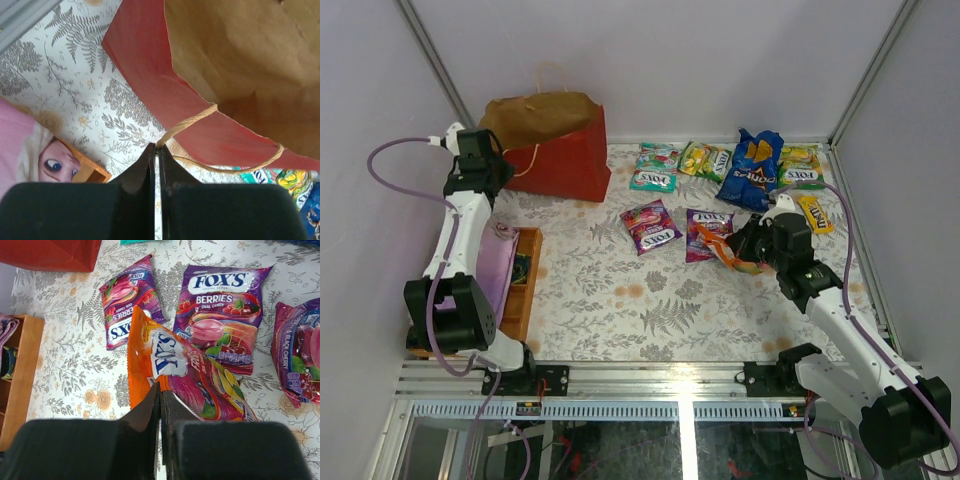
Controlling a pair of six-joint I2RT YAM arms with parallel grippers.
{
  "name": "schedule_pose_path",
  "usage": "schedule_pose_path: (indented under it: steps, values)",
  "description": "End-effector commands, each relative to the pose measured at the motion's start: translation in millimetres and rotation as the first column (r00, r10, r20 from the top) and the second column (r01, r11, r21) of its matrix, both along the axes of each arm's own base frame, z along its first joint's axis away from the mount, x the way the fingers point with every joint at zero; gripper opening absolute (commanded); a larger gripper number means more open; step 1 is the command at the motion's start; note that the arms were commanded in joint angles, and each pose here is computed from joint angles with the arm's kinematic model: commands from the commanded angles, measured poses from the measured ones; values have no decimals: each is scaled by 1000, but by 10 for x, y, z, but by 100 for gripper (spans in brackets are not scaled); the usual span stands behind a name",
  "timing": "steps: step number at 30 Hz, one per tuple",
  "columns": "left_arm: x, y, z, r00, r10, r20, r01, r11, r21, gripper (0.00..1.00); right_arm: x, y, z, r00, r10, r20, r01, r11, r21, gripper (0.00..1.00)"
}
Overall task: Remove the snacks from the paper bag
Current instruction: Adjust the paper bag at the center of the board, then place the snack at the center of the board.
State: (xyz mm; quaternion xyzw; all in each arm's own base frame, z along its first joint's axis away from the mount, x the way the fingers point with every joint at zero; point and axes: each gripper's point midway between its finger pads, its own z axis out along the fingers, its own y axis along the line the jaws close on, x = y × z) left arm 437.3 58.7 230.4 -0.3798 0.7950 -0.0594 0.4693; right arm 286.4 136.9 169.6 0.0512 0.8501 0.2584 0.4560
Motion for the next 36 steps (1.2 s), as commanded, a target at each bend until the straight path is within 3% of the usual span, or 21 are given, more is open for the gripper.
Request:
schedule_pose_path:
  steps: [1, 4, 9, 10, 14, 18, 23, 29, 32, 34, 36]
  values:
    - [205, 130, 244, 997, -34, 62, 35, 999, -10, 0, 115, 138, 524, 984, 67, 168, -76, 996, 51, 0]
    - [357, 116, 358, 991, -84, 103, 89, 995, -43, 11, 93, 201, 576, 980, 103, 173, -115, 992, 61, 0]
    - [416, 79, 646, 975, -112, 189, 121, 992, -33, 89, -47, 444, 733, 944, 247, 217, -270, 959, 84, 0]
    - [399, 74, 691, 974, -111, 198, 119, 992, -31, 99, -96, 525, 783, 929, 291, 230, -316, 945, 84, 0]
    - [225, 58, 808, 971, -99, 217, 107, 994, -26, 100, -282, 881, 855, 875, 418, 244, -436, 900, 21, 0]
    - [-65, 66, 843, 969, -67, 236, 70, 997, -8, 100, -356, 1184, 660, 861, 486, 148, -489, 872, -19, 0]
    - [-496, 128, 647, 981, 1, 192, -5, 1000, 19, 100, -619, 1619, 415, 813, 571, 110, -558, 820, -129, 0]
    - [-968, 22, 347, 987, -4, 158, 2, 1000, 15, 100, -1342, 2084, -296, 654, 751, -96, -755, 638, -155, 11]
    - [-1125, -14, 166, 993, -16, 116, 14, 1000, 20, 100, -1685, 2042, -430, 570, 808, -150, -821, 565, -78, 28]
    - [-1172, -33, 57, 996, -29, 89, 27, 999, 21, 100, -1761, 1899, -423, 568, 807, -159, -823, 562, -83, 62]
    - [-1191, -53, -31, 997, -42, 69, 41, 999, 18, 100, -1760, 1738, -378, 592, 789, -167, -806, 579, -123, 80]
